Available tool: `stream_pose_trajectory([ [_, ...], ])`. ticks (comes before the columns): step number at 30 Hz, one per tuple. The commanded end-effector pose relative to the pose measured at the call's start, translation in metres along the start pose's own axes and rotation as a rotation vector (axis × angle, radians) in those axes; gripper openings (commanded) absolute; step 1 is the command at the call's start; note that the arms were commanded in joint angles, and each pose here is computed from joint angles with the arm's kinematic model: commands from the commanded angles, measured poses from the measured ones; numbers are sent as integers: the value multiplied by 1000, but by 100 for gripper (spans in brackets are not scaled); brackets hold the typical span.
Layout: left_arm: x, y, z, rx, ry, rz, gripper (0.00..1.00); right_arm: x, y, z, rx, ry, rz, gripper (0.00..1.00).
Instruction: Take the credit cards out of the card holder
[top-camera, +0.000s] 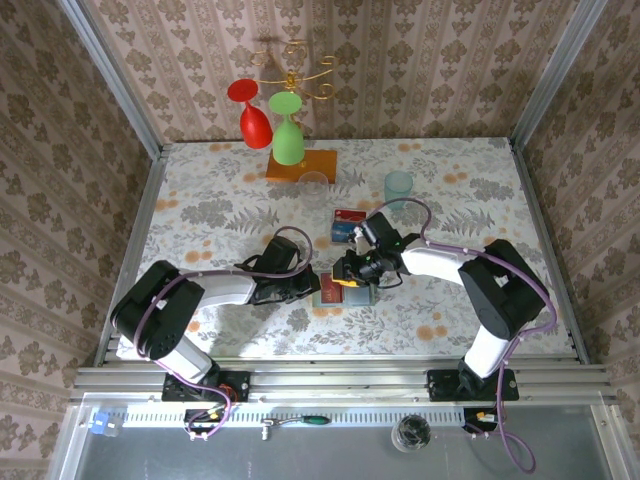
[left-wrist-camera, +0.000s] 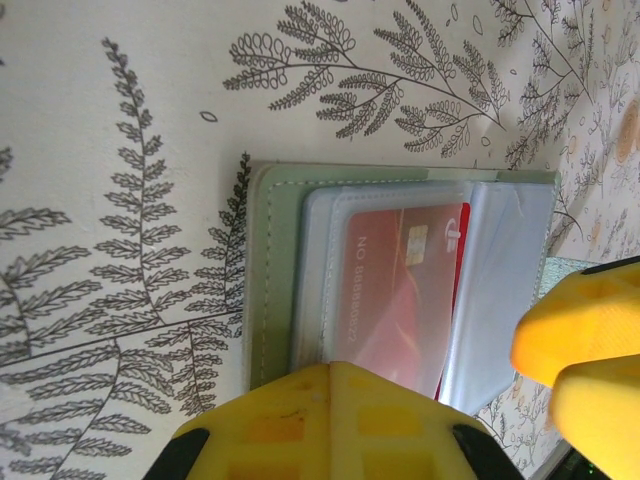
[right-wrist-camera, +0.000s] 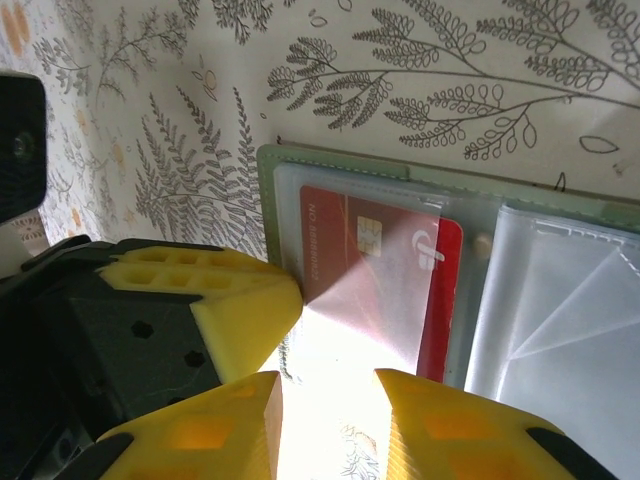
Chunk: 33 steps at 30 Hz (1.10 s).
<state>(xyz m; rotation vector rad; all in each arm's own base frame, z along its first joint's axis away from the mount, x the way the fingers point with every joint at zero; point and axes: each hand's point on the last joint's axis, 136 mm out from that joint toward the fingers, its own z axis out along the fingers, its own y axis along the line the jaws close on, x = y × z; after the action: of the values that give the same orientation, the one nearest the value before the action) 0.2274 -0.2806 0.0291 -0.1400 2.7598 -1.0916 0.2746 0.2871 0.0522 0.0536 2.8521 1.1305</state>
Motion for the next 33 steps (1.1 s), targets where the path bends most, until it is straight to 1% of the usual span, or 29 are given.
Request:
stream_pose_trajectory([
  [1, 5, 16, 1, -46, 14, 2, 0, 3, -2, 5, 20, 23, 14, 30],
  [17, 7, 18, 1, -47, 20, 0, 0, 11, -19, 18, 112, 55, -8, 29],
  [23, 7, 19, 1, -47, 20, 0, 0, 11, -18, 21, 117, 57, -24, 29],
  [28, 7, 19, 1, -47, 20, -1, 0, 12, -13, 23, 95, 62, -37, 25],
  [33, 7, 19, 1, -47, 19, 0, 0, 13, -18, 24, 120, 68, -32, 25],
])
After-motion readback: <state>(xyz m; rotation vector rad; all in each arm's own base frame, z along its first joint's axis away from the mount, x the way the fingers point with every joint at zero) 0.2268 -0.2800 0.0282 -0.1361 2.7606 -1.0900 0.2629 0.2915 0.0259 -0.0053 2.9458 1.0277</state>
